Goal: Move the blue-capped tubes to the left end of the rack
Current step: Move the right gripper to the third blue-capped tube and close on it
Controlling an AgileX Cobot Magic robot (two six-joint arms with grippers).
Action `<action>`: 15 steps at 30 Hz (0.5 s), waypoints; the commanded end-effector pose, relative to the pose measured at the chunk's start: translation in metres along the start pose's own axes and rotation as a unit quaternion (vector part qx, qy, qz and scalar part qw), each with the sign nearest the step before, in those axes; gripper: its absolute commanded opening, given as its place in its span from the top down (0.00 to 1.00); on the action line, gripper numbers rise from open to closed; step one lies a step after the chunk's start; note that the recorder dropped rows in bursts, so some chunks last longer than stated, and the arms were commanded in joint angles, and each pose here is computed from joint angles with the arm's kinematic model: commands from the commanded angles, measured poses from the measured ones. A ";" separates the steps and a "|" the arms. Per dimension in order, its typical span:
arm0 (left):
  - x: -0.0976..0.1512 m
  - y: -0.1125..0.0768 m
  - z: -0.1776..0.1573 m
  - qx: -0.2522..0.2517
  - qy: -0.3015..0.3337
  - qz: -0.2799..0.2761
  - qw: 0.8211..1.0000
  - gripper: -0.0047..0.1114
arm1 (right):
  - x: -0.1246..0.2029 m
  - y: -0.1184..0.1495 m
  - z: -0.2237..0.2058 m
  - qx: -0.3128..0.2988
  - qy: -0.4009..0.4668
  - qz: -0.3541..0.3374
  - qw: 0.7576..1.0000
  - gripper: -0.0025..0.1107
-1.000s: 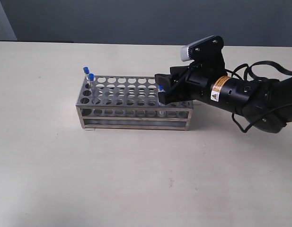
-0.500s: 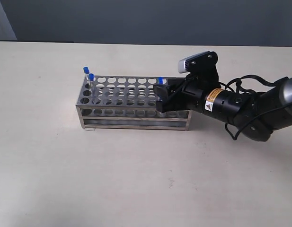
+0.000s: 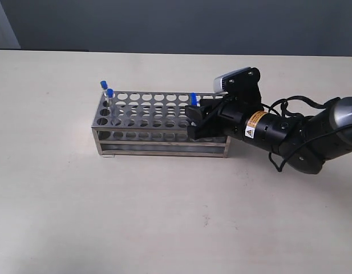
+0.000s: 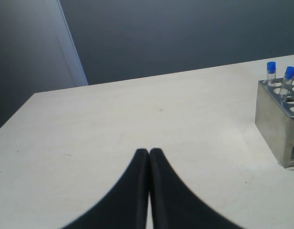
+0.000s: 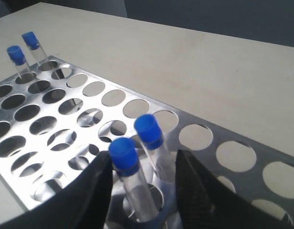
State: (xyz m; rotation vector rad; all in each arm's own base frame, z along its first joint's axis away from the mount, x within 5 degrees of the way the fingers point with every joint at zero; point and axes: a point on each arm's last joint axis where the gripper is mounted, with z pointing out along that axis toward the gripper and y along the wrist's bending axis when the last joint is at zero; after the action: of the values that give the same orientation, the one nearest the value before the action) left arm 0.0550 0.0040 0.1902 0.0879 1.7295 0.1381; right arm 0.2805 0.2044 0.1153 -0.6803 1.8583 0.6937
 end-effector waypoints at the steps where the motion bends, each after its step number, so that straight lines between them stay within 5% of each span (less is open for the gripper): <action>1: -0.002 0.000 0.000 0.005 -0.006 -0.001 1.000 0.96 | 0.003 -0.002 0.001 0.003 0.003 0.002 1.000 0.61; 5: -0.002 0.000 0.000 0.005 -0.006 -0.001 1.000 0.96 | 0.004 -0.002 0.001 0.007 0.005 0.015 1.000 0.63; 12: -0.002 0.000 0.000 0.005 -0.006 -0.001 1.000 0.96 | 0.004 -0.002 0.001 0.006 0.004 0.016 1.000 0.95; 15: -0.002 0.000 0.000 0.005 -0.006 -0.001 1.000 0.96 | 0.002 -0.001 0.000 -0.002 0.004 0.008 1.000 0.98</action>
State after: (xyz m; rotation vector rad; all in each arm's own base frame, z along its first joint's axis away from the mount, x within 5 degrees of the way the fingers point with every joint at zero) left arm 0.0550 0.0040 0.1902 0.0879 1.7295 0.1381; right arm 0.2814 0.2042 0.1140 -0.6465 1.8650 0.7073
